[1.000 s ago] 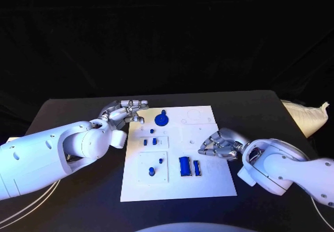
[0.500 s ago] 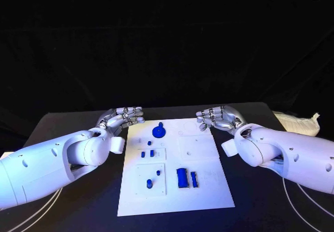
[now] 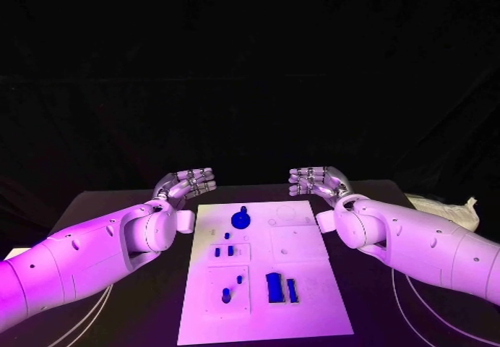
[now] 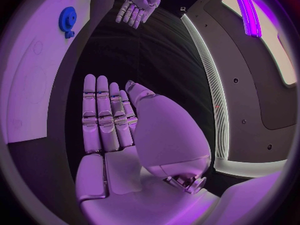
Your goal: Assemble the parts on the task board
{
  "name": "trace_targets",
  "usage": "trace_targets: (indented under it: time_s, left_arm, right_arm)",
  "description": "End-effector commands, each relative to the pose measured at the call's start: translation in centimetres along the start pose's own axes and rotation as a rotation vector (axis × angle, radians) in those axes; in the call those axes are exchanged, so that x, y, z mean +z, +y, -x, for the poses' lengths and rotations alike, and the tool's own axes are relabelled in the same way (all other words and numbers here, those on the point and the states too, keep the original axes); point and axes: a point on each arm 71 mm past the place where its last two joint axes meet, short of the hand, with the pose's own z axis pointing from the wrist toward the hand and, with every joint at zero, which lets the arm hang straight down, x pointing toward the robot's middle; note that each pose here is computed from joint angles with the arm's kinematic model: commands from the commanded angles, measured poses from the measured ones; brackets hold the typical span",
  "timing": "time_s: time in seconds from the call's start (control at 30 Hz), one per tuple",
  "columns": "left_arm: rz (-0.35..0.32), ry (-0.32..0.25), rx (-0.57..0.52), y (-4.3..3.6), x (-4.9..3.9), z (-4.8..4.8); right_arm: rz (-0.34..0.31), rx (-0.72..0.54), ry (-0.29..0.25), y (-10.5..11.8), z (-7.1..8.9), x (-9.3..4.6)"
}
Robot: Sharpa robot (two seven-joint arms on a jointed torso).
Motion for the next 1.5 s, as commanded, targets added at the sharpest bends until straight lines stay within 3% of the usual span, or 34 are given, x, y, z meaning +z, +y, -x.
trace_targets:
  time_s: [0.03,0.33,0.37,0.53,0.73,0.9,1.07,1.23,1.5]
  left_arm:
    - [-0.04,-0.015,0.0,-0.24,0.32,0.13]
    - [-0.042,-0.023,0.007,0.52,1.07,-0.12]
    - [-0.019,-0.027,0.01,0.54,1.01,-0.02]
    - [-0.021,-0.035,0.022,0.69,0.54,-0.24]
    - [-0.032,-0.068,0.068,1.11,-1.32,-1.09]
    - [-0.055,-0.107,0.127,1.33,-3.91,-2.2]
    - [-0.077,-0.133,0.166,1.28,-5.86,-3.0]
    - [-0.087,-0.143,0.182,1.22,-6.67,-3.32]
    - [-0.088,-0.144,0.183,1.21,-6.72,-3.34]
  right_arm:
    - [0.034,0.048,0.055,-0.4,-0.6,0.3]
    - [0.012,0.055,0.065,-2.3,-1.4,0.3]
    - [-0.012,0.029,0.024,-2.3,-0.9,0.3]
    - [-0.008,0.035,0.011,-2.0,-1.2,0.0]
    - [0.002,0.053,-0.037,-1.1,-2.4,-1.3]
    - [0.002,0.073,-0.1,0.0,-3.9,-3.3]
    - [-0.008,0.082,-0.144,0.9,-5.0,-5.1]
    - [-0.014,0.085,-0.164,1.3,-5.4,-6.0]
    - [-0.016,0.086,-0.167,1.4,-5.5,-6.1]
